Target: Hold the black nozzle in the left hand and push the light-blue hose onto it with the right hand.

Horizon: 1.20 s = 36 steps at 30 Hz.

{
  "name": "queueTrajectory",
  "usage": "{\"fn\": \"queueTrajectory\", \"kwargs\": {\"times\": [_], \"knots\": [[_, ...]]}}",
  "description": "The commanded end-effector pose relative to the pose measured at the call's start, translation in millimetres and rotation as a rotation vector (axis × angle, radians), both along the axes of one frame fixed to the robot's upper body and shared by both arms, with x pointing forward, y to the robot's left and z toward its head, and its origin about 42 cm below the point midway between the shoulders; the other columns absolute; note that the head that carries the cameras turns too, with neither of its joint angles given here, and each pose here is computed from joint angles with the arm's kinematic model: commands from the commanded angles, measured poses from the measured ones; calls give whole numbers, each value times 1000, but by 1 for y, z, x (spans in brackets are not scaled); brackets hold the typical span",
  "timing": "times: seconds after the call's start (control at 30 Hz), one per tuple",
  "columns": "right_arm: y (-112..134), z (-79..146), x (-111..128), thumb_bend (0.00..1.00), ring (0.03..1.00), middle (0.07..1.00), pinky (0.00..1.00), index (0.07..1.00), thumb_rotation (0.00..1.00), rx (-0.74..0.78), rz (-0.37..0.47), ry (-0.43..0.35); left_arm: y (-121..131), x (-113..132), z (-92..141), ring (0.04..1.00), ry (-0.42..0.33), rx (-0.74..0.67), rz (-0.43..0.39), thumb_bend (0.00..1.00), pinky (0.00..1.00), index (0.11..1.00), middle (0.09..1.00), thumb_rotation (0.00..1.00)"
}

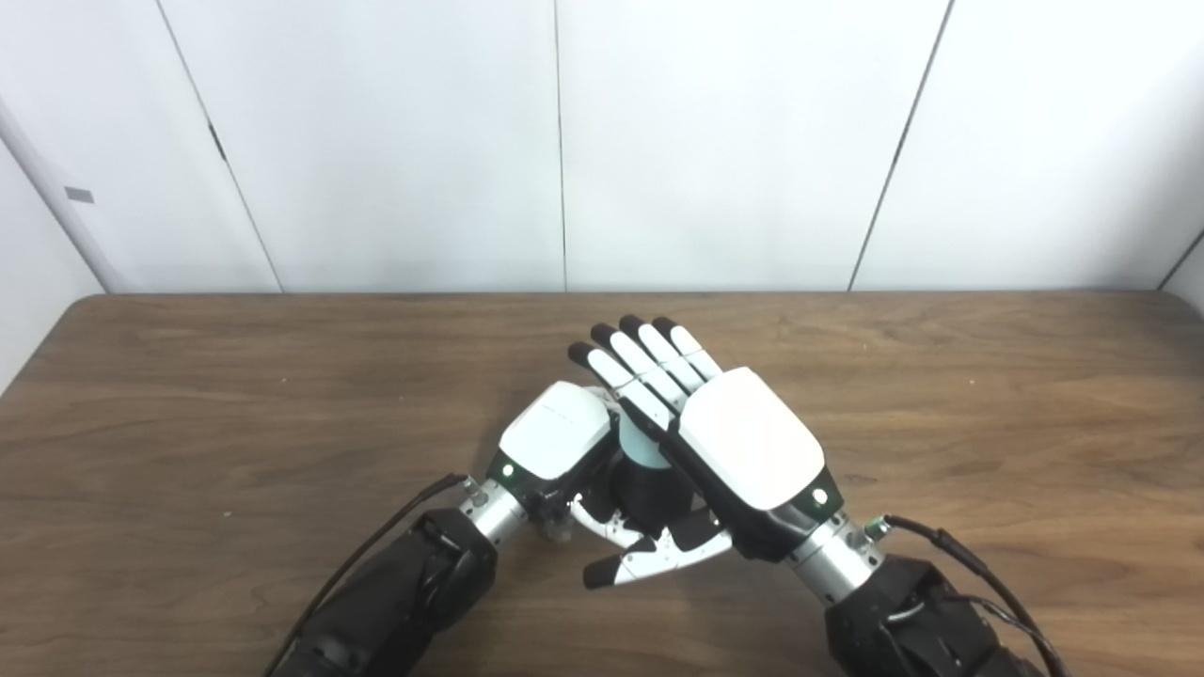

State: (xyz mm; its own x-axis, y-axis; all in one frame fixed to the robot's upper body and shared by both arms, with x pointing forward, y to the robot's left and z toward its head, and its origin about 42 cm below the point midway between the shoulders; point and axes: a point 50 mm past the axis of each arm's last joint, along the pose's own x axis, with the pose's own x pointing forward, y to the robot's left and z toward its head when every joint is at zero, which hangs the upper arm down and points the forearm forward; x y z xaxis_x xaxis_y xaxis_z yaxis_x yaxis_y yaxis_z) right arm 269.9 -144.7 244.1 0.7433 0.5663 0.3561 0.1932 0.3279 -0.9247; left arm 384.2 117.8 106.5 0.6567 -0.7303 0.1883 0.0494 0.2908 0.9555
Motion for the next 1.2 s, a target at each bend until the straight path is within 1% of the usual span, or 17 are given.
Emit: {"fn": "queueTrajectory", "kwargs": {"times": [0.0,0.17,0.27,0.37,0.5,0.6,0.73,0.83,0.97,1.07,1.17], "knots": [[1,30,11,856,1000,988,1000,958,758,29,-10,-113,-31,-114,-121,460,391,51,-49,504,623,509,465,0],[0,32,12,854,1000,998,1000,968,776,37,-19,-122,-30,-114,-122,463,393,60,-49,503,631,515,459,0],[0,34,11,851,1000,994,1000,960,768,50,-15,-139,-29,-113,-123,464,389,56,-50,503,628,512,461,0],[-1,37,9,845,1000,987,1000,954,783,53,-16,-152,-28,-113,-124,462,392,55,-50,503,628,510,465,0],[-6,43,5,841,1000,994,1000,979,793,50,-31,-163,-26,-113,-125,467,394,64,-49,504,634,498,471,0],[-14,48,6,841,1000,998,1000,980,782,43,-50,-178,-25,-112,-126,466,384,62,-50,504,630,496,471,0],[-25,53,5,850,1000,1000,1000,986,801,26,-75,-182,-24,-111,-127,473,379,74,-47,503,633,506,459,0],[-33,56,2,850,1000,999,1000,979,810,27,-87,-194,-22,-110,-127,469,384,74,-43,503,634,506,462,0],[-43,55,0,846,1000,989,1000,964,828,31,-101,-204,-19,-108,-128,462,367,85,-48,503,626,515,458,0],[-53,51,-1,845,1000,970,1000,956,839,21,-118,-194,-17,-107,-128,472,374,87,-47,502,635,513,453,0],[-60,48,-2,838,1000,981,1000,966,843,13,-130,-166,-15,-106,-130,469,380,93,-44,502,633,517,448,0]]}}
